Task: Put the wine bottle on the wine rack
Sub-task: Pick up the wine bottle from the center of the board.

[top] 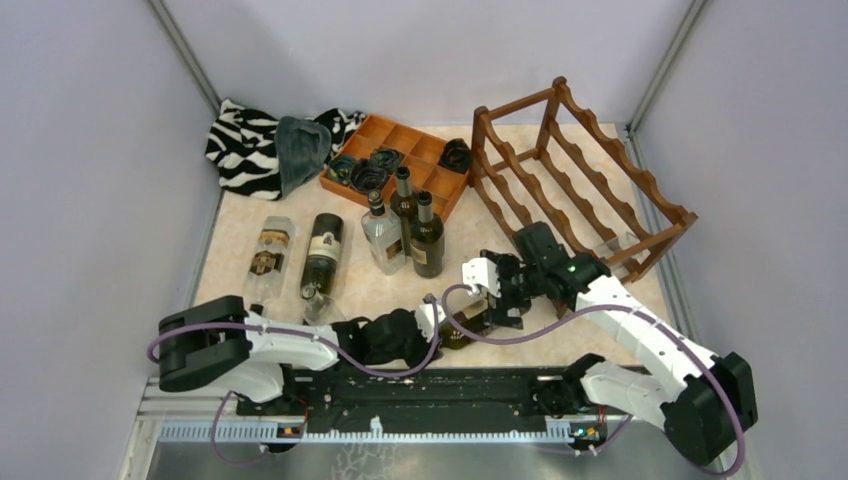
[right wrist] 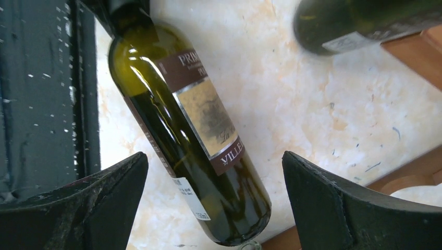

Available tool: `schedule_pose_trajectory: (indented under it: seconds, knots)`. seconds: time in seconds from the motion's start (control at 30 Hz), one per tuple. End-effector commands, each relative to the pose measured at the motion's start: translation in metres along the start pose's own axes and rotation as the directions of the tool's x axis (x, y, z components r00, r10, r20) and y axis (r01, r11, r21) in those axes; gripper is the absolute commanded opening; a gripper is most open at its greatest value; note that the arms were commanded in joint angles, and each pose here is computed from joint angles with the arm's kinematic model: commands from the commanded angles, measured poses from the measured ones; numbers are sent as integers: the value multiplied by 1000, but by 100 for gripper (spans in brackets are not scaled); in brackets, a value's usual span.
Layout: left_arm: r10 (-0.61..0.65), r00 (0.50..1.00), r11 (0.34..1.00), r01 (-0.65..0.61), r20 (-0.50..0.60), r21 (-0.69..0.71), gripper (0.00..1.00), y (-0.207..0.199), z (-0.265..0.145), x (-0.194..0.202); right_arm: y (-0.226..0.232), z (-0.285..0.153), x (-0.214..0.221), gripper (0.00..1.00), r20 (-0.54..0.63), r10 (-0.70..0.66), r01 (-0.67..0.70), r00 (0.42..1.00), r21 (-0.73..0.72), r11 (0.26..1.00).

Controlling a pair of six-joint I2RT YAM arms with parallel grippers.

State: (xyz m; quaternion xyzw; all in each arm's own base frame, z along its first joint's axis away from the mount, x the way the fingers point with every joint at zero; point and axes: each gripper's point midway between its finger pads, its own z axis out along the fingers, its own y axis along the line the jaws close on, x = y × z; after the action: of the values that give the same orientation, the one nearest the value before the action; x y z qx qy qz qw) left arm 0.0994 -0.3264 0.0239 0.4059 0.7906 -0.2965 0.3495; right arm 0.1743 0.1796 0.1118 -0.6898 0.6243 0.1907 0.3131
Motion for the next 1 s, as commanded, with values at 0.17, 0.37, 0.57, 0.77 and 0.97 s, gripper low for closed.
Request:
schedule_pose_trajectory:
  seconds: [0.17,0.37,0.57,0.77,0.97]
  knots:
    - [-57,965,996,39,256,75,0,-17,-19,-66,12,-43,-75,98,182,-24,51,983,-146,988]
    - [-69,930,995,38,360,91,0,-22,-35,-101,10,-70,-112,98,265,-42,89,963,-165,982]
    - [-76,929,995,46,361,92,0,-23,-37,-106,-4,-102,-145,98,332,-62,108,941,-124,986]
    - [-85,933,995,62,351,76,0,-21,-37,-106,-55,-139,-162,98,340,-4,-27,941,86,996]
    - [-72,935,997,54,348,60,0,-20,-34,-112,-122,-168,-145,98,330,164,-286,930,365,886]
